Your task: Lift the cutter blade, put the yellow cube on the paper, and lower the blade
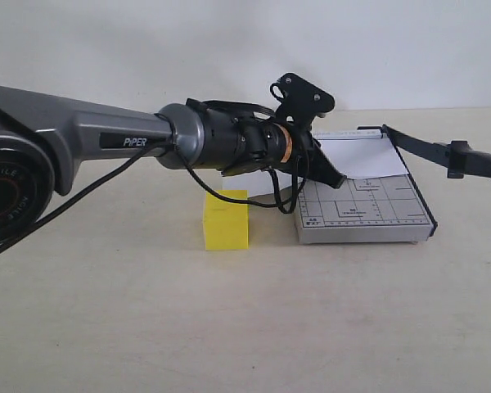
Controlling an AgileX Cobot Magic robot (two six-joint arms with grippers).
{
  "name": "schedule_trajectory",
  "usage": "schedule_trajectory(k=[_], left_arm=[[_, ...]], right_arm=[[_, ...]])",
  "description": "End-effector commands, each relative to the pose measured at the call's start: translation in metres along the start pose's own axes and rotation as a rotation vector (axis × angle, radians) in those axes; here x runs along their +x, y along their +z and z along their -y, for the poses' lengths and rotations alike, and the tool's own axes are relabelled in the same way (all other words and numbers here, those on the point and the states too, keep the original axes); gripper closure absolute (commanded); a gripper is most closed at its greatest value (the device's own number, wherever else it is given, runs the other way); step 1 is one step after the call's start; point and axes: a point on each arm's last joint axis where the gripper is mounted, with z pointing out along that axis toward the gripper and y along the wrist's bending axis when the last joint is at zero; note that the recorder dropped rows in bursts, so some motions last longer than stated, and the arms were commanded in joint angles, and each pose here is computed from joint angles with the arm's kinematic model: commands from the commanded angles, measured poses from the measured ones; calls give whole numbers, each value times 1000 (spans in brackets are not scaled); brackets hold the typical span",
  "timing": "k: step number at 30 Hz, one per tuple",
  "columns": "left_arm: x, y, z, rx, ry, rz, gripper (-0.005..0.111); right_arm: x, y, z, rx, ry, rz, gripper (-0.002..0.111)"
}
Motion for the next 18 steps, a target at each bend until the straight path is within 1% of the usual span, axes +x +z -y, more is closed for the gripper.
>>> schedule_trajectory(k=[1, 8, 18], left_arm=[[1, 1, -2, -6, -10, 1, 102], [10, 10, 8, 15, -9, -19, 102], [9, 10, 8, 16, -9, 0, 102]], right_arm=[[0, 0, 0, 4, -39, 5, 109], [0, 0, 0, 5, -48, 5, 109], [0, 0, 0, 5, -50, 5, 109]])
